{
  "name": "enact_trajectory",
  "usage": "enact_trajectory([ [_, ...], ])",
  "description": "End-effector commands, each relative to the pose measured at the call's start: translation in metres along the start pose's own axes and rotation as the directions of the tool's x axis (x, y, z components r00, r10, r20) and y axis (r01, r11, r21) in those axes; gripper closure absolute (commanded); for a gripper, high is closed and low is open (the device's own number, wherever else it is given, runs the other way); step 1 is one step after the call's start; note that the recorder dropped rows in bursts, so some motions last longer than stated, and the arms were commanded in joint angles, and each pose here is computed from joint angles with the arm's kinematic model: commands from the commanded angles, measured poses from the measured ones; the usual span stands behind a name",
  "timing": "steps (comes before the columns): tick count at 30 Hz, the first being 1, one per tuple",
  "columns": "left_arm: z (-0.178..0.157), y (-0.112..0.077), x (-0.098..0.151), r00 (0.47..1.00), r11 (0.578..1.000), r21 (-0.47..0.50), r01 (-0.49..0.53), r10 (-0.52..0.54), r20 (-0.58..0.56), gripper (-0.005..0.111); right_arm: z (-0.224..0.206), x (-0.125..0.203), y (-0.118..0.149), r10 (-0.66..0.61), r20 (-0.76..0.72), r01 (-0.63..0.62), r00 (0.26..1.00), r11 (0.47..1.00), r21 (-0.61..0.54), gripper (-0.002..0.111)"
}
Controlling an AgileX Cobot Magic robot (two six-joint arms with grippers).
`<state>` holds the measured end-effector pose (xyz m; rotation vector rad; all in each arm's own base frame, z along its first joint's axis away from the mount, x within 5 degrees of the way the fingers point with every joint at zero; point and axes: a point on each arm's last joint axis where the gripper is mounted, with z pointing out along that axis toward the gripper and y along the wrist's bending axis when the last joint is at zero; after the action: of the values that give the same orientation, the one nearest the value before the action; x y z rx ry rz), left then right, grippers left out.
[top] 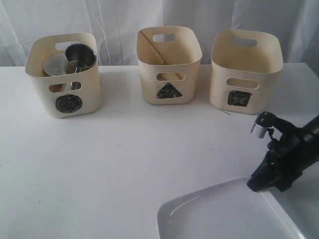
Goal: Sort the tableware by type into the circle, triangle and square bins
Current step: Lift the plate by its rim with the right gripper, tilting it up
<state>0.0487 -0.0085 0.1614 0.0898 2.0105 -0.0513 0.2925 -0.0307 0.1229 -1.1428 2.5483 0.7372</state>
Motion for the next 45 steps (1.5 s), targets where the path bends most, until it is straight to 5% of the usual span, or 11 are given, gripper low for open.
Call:
enact_trajectory([
  [1, 0.001, 0.000, 0.002, 1.000, 1.000, 0.004, 0.015, -0.015, -0.007, 0.107, -0.001, 0.003, -0.009, -0.004, -0.035, 0.008, 0.999, 0.994, 0.111, 0.108],
  [7, 0.001, 0.000, 0.002, 1.000, 1.000, 0.004, 0.015, -0.015, -0.007, 0.107, -0.014, -0.005, -0.006, 0.240, 0.053, -0.246, 0.969, 0.956, 0.162, 0.108],
  [20, 0.001, 0.000, 0.002, 1.000, 1.000, 0.004, 0.015, -0.015, -0.007, 0.107, -0.076, -0.033, 0.029, 0.139, 0.213, -0.206, 0.967, 0.920, 0.333, 0.108],
  [27, 0.001, 0.000, 0.002, 1.000, 1.000, 0.004, 0.015, -0.015, -0.007, 0.107, -0.112, -0.043, 0.050, 0.025, 0.275, -0.163, 0.961, 0.855, 0.492, 0.108],
  [45, 0.001, 0.000, 0.002, 1.000, 1.000, 0.004, 0.015, -0.015, -0.007, 0.107, -0.178, -0.071, 0.091, -0.164, 0.367, -0.119, 0.916, 0.761, 0.638, 0.108],
])
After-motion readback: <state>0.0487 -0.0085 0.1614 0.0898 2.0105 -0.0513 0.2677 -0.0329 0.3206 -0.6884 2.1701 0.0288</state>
